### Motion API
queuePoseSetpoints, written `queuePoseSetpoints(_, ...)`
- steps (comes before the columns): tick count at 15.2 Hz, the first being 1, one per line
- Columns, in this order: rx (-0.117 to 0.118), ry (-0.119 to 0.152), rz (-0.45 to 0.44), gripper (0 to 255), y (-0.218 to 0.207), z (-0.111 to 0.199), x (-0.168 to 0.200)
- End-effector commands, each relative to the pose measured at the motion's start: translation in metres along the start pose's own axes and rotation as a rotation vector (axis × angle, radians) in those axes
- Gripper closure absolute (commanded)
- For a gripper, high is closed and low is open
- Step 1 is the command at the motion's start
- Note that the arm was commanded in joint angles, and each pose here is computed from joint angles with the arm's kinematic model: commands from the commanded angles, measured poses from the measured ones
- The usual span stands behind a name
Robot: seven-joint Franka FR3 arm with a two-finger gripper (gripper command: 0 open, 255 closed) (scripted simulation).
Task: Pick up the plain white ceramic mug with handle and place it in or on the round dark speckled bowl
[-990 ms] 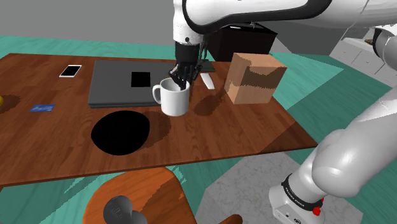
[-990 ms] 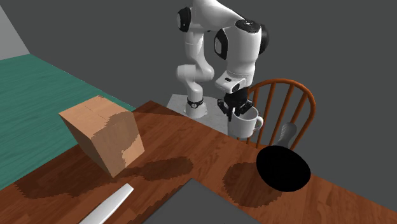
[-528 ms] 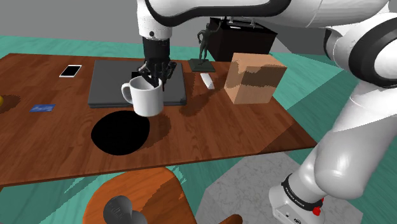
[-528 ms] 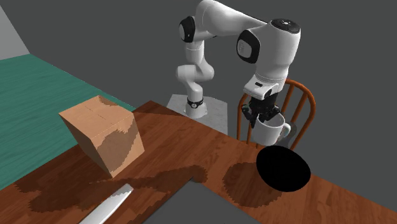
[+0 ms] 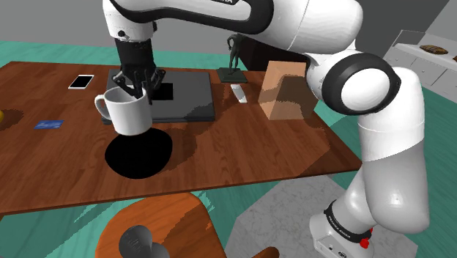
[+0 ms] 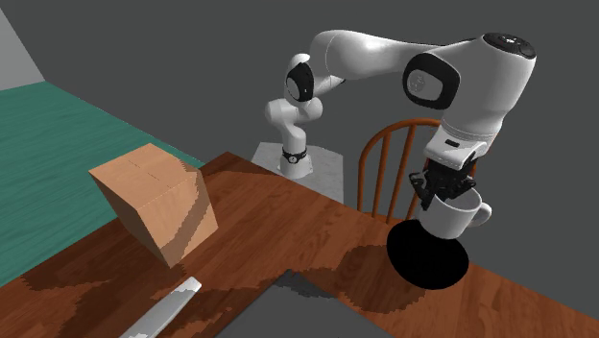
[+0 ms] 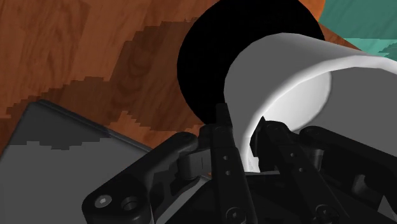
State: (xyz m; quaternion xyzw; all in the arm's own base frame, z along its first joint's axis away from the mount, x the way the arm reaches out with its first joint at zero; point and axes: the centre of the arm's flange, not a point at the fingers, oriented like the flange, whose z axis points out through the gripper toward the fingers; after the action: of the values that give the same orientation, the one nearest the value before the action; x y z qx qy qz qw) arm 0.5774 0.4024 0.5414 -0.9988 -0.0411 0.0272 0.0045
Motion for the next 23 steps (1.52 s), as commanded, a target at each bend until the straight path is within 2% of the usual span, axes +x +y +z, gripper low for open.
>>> queuePoseSetpoints(1, -0.001, 0.0, 0.004, 255, -0.008, 0.006, 0.006)
queuePoseSetpoints(17, -0.001, 0.0, 0.004, 255, -0.007, 0.093, 0.011)
queuePoseSetpoints(23, -0.001, 0.0, 0.004, 255, -0.007, 0.093, 0.011)
